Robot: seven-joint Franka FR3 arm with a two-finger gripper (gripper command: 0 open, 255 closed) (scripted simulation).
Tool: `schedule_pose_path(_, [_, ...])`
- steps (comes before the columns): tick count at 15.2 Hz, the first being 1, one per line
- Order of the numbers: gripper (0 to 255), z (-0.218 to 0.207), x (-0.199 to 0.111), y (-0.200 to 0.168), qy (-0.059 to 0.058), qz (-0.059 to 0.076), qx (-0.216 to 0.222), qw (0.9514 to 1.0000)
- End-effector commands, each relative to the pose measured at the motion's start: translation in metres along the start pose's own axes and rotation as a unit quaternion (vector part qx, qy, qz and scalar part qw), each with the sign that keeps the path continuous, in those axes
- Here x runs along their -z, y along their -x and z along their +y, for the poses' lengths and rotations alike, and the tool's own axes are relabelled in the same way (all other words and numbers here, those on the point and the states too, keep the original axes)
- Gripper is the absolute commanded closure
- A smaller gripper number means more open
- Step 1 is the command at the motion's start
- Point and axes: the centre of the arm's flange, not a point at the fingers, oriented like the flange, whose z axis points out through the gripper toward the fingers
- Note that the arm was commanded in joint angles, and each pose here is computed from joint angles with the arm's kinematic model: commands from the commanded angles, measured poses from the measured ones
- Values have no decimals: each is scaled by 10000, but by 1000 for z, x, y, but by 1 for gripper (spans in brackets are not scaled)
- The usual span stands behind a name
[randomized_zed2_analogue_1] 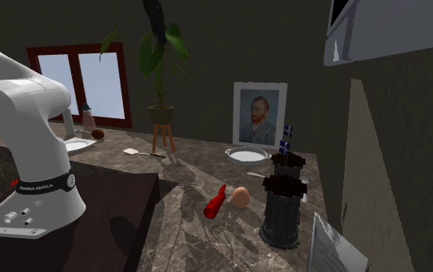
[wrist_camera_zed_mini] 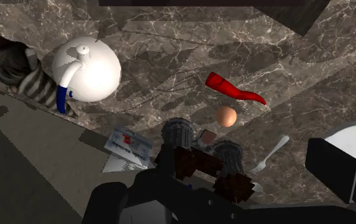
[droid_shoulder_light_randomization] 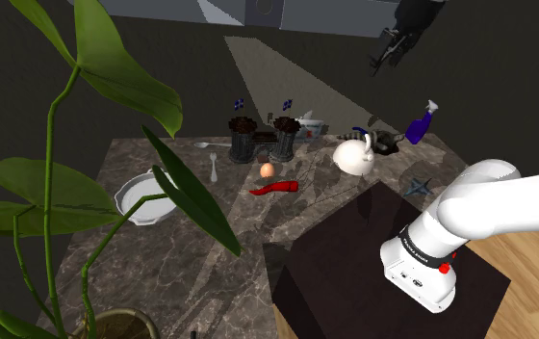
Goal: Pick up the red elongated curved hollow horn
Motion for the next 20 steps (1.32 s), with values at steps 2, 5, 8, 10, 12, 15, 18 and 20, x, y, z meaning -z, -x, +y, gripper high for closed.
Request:
schedule_pose_path(2, [0, -2, -12, -6, 3, -40, 108, 9999])
schedule_pose_path(5, [0, -10, -48, -25, 13, -161, 433, 9989])
schedule_pose_path(8, [0, -19, -85, -42, 23, -281, 756, 9967])
schedule_pose_path(10, [0, -25, -109, -52, 29, -361, 972, 9946])
schedule_pose_path(12, [0, -32, -134, -62, 36, -440, 1187, 9919])
schedule_pose_path(15, [0, -43, -172, -75, 45, -560, 1508, 9870])
schedule_pose_path(18, [0, -55, -209, -87, 55, -678, 1827, 9808])
schedule_pose_path(20, [0, -63, -235, -94, 61, -757, 2039, 9760])
